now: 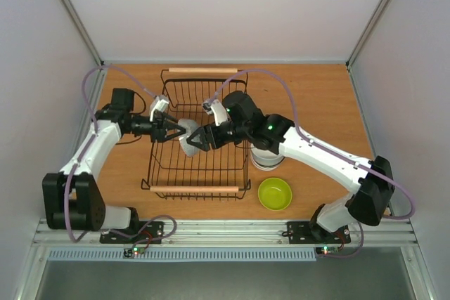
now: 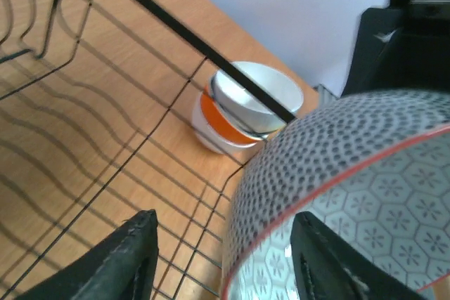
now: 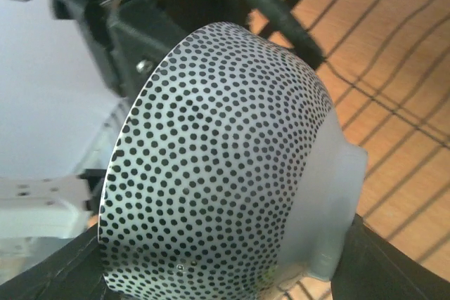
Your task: Load the bowls into the dish rack
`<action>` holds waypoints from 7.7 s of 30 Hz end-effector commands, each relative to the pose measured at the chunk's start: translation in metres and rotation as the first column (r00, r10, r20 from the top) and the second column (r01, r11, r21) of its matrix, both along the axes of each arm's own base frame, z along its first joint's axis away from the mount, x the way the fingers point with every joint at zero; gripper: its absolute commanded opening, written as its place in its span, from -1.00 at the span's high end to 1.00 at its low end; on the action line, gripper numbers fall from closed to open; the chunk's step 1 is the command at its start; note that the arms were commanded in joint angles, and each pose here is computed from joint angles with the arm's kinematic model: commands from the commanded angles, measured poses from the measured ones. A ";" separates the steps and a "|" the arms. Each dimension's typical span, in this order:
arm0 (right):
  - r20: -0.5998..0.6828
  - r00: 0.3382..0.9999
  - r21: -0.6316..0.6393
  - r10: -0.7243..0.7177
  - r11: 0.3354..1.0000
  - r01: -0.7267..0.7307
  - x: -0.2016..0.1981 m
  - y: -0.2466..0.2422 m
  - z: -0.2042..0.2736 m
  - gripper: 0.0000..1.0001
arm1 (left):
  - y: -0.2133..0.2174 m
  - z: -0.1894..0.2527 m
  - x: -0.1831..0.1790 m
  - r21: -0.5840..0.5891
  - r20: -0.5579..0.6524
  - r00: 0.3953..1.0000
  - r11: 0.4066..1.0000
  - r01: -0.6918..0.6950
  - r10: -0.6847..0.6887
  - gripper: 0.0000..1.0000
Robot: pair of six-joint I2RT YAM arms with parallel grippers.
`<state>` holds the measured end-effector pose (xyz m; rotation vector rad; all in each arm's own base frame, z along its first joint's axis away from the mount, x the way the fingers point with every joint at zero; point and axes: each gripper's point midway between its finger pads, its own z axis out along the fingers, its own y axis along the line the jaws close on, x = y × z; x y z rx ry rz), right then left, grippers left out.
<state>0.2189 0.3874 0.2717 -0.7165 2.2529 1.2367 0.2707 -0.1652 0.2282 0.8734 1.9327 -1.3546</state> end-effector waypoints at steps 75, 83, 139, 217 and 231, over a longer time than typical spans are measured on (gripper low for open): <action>0.405 0.912 -0.906 0.065 0.159 0.391 0.163 -0.084 -0.164 -0.97 | 0.078 0.004 0.073 0.107 0.348 0.726 0.744 -0.660 0.593 -0.39; 0.479 0.876 -0.808 0.048 0.415 0.419 0.141 -0.053 -0.098 -0.97 | 0.078 0.004 0.073 0.107 0.347 0.727 0.745 -0.659 0.593 -0.39; 0.274 0.726 -0.743 -0.631 0.340 0.576 0.029 -0.284 -0.138 0.97 | 0.075 0.000 0.072 0.107 0.336 0.742 0.760 -0.641 0.580 -0.40; 0.664 0.745 -0.564 -0.059 0.615 0.552 0.103 0.014 0.023 0.97 | 0.045 -0.006 0.057 0.093 0.207 0.880 0.887 -0.453 0.428 -0.32; 0.636 0.769 -0.564 -0.061 0.644 0.517 0.094 0.017 0.009 0.74 | 0.044 -0.007 0.054 0.106 0.222 0.882 0.889 -0.446 0.416 0.99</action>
